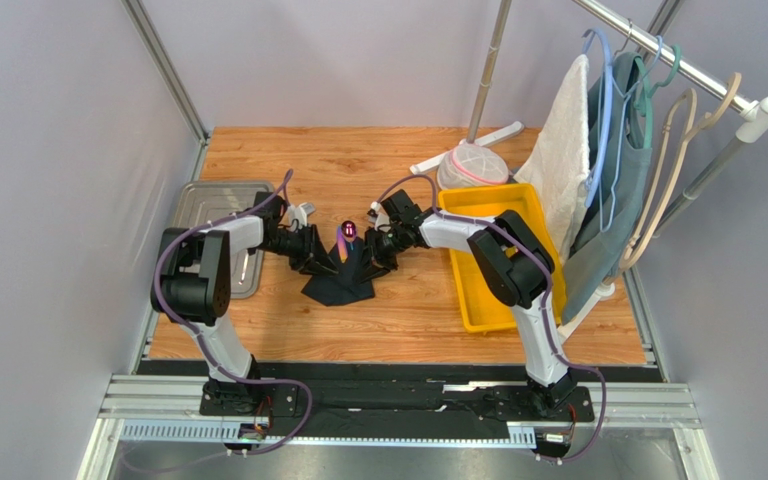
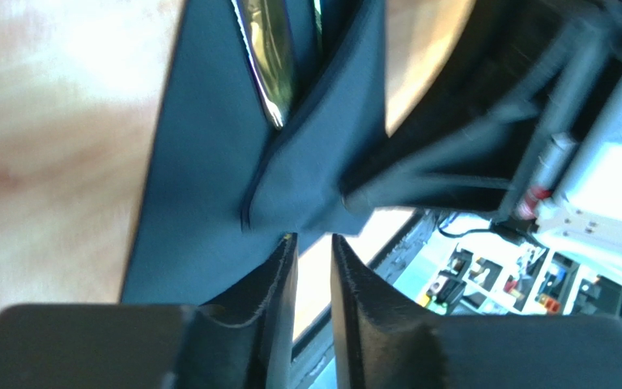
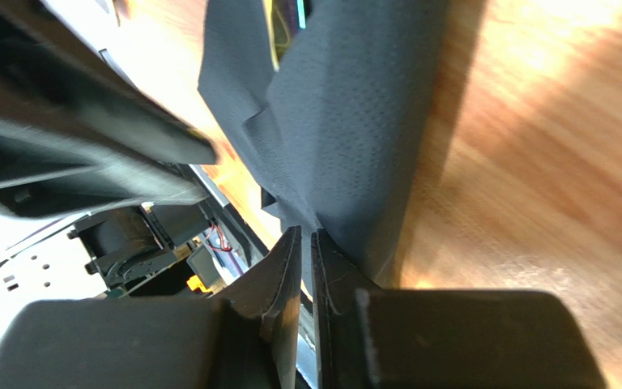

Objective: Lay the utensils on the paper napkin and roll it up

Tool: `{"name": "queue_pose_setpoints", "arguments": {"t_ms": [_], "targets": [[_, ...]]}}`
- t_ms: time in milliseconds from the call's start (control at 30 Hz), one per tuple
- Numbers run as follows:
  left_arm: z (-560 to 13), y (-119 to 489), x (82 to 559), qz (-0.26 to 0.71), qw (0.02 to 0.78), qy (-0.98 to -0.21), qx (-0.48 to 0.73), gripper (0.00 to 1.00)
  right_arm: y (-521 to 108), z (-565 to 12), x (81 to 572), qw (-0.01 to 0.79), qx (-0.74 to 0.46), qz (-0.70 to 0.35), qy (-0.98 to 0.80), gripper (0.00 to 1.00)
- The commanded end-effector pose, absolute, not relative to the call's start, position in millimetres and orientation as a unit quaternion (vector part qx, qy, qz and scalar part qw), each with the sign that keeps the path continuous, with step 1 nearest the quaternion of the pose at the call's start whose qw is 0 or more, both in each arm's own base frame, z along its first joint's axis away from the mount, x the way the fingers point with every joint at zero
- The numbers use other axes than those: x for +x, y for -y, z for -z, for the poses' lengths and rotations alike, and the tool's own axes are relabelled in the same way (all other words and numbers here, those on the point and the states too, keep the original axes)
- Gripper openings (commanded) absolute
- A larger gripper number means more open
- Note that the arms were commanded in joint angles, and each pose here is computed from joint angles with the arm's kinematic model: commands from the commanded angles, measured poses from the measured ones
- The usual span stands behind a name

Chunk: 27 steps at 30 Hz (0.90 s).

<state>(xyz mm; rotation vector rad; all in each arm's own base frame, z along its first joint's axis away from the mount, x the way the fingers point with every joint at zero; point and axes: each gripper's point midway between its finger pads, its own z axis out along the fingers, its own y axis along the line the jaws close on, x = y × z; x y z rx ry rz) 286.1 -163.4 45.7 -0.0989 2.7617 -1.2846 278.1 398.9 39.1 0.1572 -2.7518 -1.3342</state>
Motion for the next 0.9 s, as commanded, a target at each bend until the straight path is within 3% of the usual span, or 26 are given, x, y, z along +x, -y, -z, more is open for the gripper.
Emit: {"name": "queue_pose_setpoints", "arguments": {"t_ms": [0, 200, 867], "targets": [[-67, 158, 285, 0.442, 0.079, -0.893, -0.029, 0.38, -403, -40, 280, 0.024, 0.066, 0.442, 0.894, 0.13], [-52, 155, 279, 0.429, 0.055, -0.9, -0.044, 0.51, -404, -43, 280, 0.025, 0.065, 0.447, 0.892, 0.13], [-33, 167, 285, 0.424, 0.031, -0.904, -0.053, 0.48, -409, -54, 278, 0.031, 0.068, 0.47, 0.88, 0.13]]}}
